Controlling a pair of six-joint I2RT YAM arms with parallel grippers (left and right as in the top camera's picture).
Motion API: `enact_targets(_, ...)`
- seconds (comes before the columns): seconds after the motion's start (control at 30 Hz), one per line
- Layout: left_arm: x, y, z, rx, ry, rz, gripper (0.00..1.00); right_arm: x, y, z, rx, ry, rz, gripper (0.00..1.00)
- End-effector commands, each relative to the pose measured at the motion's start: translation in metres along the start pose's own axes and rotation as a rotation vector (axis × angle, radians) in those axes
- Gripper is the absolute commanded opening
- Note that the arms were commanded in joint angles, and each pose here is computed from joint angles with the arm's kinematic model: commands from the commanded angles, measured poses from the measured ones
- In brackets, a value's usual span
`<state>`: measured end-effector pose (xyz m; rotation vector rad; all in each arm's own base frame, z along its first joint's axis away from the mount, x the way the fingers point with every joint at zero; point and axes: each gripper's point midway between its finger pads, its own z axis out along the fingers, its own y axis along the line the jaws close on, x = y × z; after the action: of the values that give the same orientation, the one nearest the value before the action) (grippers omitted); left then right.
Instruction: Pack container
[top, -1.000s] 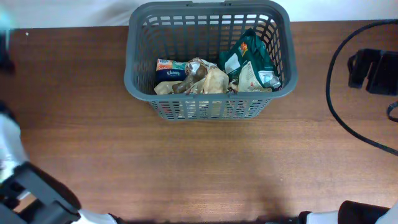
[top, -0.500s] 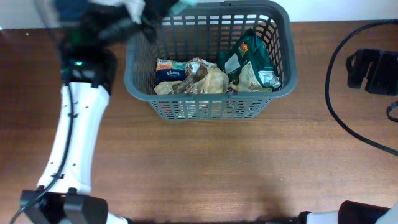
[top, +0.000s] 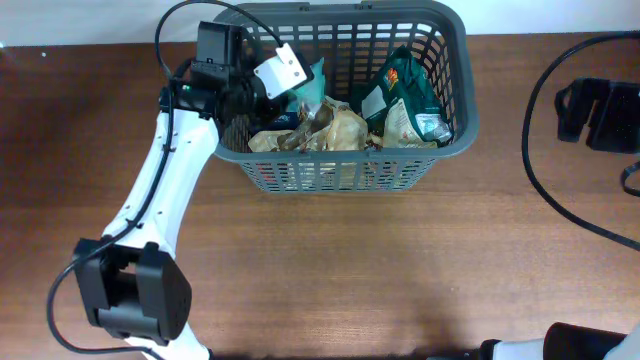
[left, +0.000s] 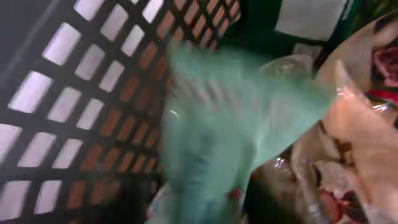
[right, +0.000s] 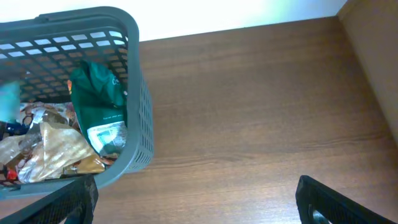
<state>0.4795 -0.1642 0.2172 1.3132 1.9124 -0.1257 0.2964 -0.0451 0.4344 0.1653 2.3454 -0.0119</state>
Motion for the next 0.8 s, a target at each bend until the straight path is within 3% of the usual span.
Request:
enact_targets(0.0, -0.008, 0.01, -0.01, -0.054, -0.006, 0.057, 0.99, 0.001, 0.002, -0.001, -0.015, 0.003, 0.006, 0.99)
enact_targets(0.13, -0.019, 0.02, -0.028, -0.114, -0.019, 0.071, 0.99, 0.001, 0.0, -0.002, -0.007, 0.001, 0.005, 0.99)
enact_targets(0.27, -0.028, 0.049, -0.073, -0.302, 0.03, 0.031, 0.99, 0.002, -0.005, -0.013, 0.029, -0.024, 0.004, 0.99)
enact_targets(0.37, -0.039, 0.066, -0.127, -0.453, 0.018, -0.028, 0.99, 0.005, -0.008, -0.033, 0.06, -0.071, 0.002, 0.99)
enact_targets(0.53, -0.06, 0.072, -0.239, -0.644, -0.143, -0.187, 0.99, 0.016, -0.008, -0.087, 0.092, -0.201, -0.003, 0.99)
enact_targets(0.77, -0.066, 0.03, -0.364, -0.804, -0.302, -0.307, 0.99, 0.05, -0.003, -0.172, 0.113, -0.417, -0.009, 0.99)
